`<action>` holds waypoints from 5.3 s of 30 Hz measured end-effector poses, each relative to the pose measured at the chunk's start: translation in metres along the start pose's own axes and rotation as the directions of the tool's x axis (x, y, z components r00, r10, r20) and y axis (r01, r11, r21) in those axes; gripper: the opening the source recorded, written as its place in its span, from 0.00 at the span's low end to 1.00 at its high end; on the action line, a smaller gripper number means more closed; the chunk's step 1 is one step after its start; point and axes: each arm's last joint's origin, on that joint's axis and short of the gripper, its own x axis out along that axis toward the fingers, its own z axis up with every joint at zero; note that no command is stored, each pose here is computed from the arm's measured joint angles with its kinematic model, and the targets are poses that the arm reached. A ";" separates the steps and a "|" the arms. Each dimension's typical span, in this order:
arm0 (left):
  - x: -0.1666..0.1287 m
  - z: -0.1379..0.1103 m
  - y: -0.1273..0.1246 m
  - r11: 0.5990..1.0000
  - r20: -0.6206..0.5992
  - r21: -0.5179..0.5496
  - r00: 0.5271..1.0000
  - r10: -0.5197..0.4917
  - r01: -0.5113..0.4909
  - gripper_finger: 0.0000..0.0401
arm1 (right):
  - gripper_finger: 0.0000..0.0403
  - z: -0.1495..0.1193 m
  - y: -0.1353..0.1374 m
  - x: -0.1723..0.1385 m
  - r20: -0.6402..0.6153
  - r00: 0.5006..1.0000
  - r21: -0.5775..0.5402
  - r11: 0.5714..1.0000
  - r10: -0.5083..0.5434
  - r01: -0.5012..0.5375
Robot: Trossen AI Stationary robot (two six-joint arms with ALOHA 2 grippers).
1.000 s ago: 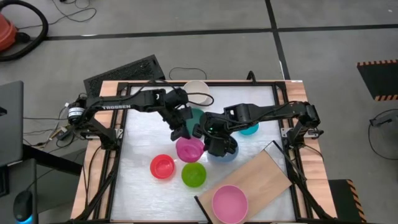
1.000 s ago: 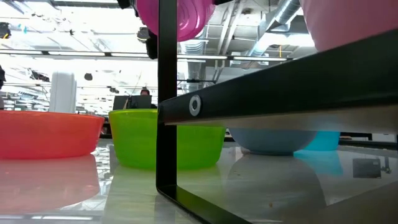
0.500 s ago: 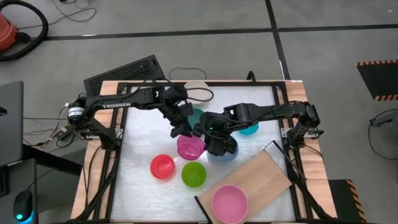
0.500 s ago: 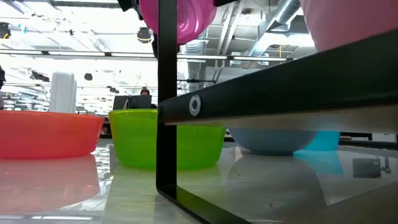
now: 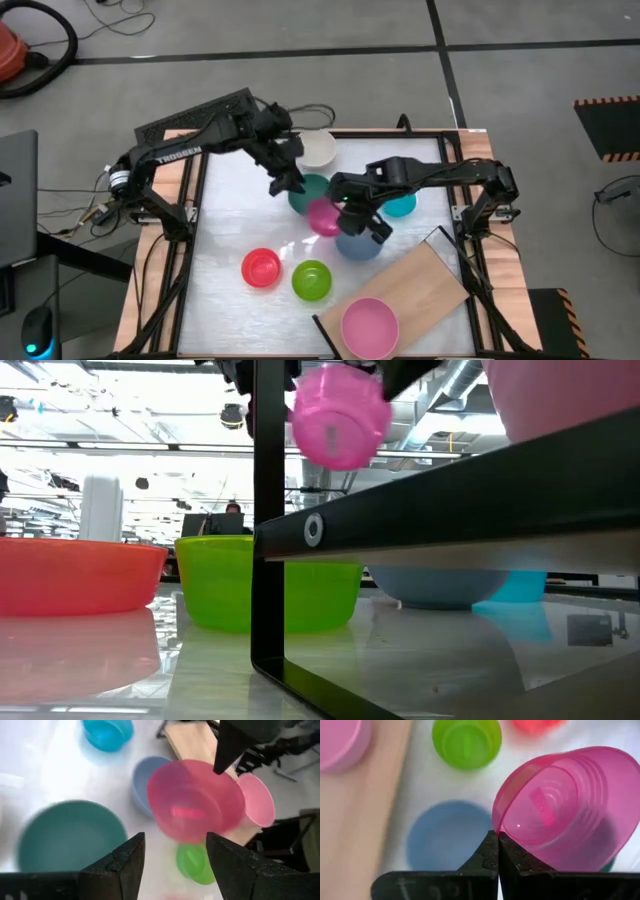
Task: Place and stack bowls onto a shelf
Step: Put the pink bowl on the shelf, then stack the light blue bowl on top of the light pink bowl on the shelf
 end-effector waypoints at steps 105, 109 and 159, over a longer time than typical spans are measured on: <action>0.171 -0.008 -0.052 0.550 -0.391 0.774 0.920 0.028 0.313 0.48 | 0.50 -0.006 0.295 0.054 -0.184 0.983 0.713 0.692 0.027 0.114; 0.189 -0.007 -0.052 0.479 -0.356 0.820 0.935 0.000 0.312 0.48 | 0.50 -0.006 0.294 0.055 -0.176 0.984 0.715 0.690 0.027 0.109; 0.209 -0.017 -0.049 0.445 -0.361 0.864 0.907 0.217 0.237 0.00 | 0.50 -0.035 0.191 -0.028 0.009 0.963 0.587 0.781 -0.270 0.214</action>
